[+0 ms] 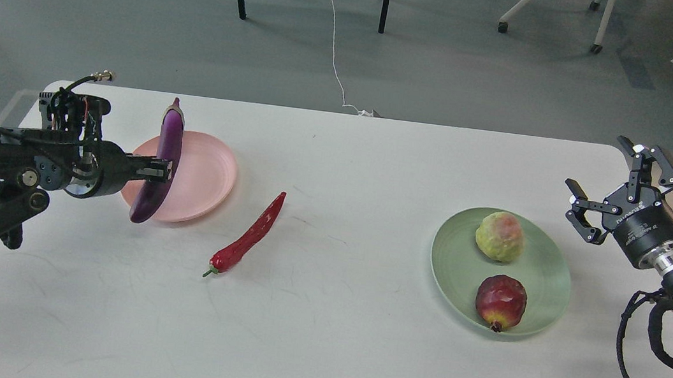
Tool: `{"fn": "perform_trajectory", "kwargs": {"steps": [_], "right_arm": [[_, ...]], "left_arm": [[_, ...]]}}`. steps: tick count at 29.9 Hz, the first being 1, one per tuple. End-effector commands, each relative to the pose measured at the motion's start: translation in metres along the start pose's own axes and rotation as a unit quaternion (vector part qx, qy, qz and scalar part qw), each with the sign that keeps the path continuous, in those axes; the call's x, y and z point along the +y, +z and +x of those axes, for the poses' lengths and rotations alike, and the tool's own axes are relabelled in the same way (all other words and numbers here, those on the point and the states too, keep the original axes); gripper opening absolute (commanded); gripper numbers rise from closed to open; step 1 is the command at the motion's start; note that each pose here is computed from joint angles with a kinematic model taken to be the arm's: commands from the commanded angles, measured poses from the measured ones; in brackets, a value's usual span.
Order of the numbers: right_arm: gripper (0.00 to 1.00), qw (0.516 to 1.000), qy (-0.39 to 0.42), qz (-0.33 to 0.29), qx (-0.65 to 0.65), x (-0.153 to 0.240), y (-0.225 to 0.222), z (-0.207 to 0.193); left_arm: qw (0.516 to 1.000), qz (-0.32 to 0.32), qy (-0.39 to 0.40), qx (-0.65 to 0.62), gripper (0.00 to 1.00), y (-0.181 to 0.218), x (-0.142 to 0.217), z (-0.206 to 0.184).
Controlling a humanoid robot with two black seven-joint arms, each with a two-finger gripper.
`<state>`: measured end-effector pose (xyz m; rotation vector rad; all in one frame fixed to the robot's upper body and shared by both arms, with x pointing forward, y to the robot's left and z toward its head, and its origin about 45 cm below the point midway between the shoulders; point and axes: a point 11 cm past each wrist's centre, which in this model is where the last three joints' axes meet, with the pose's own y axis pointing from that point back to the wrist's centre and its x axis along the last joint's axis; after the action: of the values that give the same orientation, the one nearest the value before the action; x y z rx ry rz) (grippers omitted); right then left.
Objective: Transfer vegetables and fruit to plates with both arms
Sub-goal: 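Lift the eggplant and lower it onto the pink plate, then release the eggplant and move the left gripper to the red chili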
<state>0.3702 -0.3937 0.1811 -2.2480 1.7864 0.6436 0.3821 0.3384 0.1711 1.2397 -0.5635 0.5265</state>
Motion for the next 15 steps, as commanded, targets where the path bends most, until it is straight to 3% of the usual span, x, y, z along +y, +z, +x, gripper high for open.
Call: {"fn": "perform_trajectory", "kwargs": {"steps": [1, 6, 12, 15], "right_arm": [[0.99, 1.0, -0.001, 0.0, 0.0, 0.0, 0.0, 0.0], [0.99, 1.0, -0.001, 0.0, -0.001, 0.0, 0.0, -0.001], [0.99, 1.0, -0.002, 0.001, -0.002, 0.0, 0.0, -0.002], [0.99, 1.0, -0.002, 0.001, -0.002, 0.0, 0.0, -0.002]], "left_arm": [[1.0, -0.003, -0.002, 0.0, 0.77, -0.002, 0.001, -0.002], [1.0, -0.002, 0.006, -0.002, 0.98, -0.005, 0.005, 0.005], [1.0, -0.001, 0.023, -0.01, 0.98, -0.007, 0.015, 0.021], [0.998, -0.051, 0.037, -0.03, 0.98, 0.026, 0.021, 0.034]]}}
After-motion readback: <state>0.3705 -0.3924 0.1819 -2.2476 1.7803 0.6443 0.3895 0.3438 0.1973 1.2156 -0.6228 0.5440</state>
